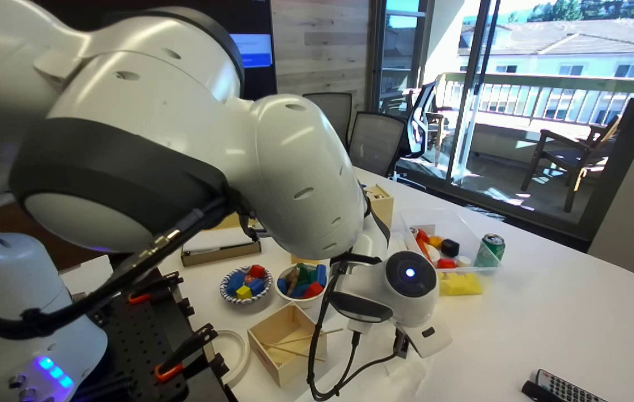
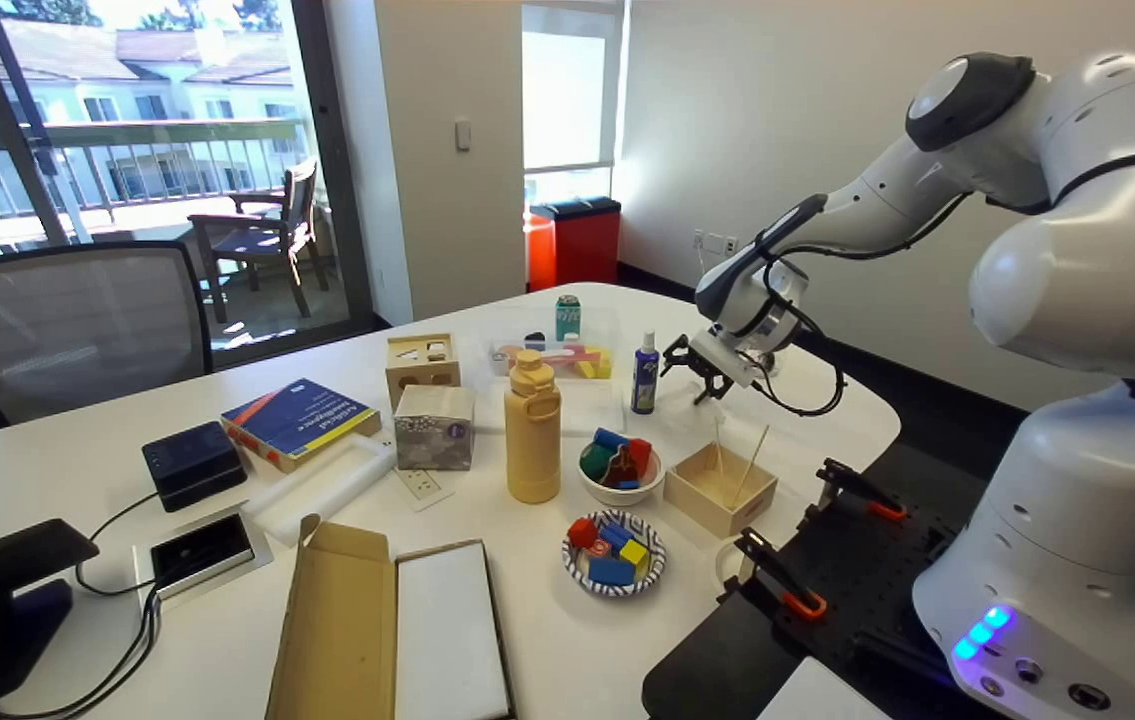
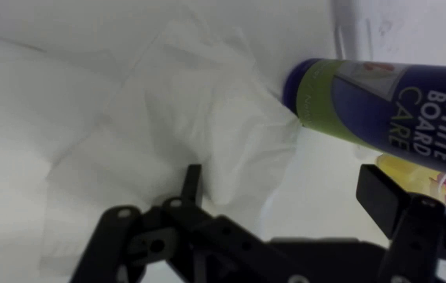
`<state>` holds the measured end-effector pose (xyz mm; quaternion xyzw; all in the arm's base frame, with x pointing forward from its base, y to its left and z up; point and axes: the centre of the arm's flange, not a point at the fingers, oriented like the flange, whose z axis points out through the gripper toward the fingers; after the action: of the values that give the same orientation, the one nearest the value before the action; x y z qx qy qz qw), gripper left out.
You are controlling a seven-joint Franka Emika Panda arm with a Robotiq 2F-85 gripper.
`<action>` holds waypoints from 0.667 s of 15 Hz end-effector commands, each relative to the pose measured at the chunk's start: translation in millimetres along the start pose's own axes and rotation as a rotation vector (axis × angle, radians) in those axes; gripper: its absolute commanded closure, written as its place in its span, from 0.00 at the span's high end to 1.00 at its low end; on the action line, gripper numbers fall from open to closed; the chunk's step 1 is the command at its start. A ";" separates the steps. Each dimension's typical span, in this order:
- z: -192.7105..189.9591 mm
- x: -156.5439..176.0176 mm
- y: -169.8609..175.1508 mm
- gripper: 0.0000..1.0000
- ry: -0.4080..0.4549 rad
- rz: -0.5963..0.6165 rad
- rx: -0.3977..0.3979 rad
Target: Unfold the white napkin on the right.
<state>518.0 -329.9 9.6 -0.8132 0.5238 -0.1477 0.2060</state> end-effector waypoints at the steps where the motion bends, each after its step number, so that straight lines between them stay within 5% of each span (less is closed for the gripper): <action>1: -13.0 0.8 -1.0 1.00 -0.140 0.046 0.064; 5: -10.3 -3.6 8.5 1.00 -0.244 0.084 0.085; 10: -26.0 -3.9 6.0 1.00 -0.252 0.091 0.134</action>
<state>503.4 -330.5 7.6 -0.7886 0.5253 -0.0681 0.3124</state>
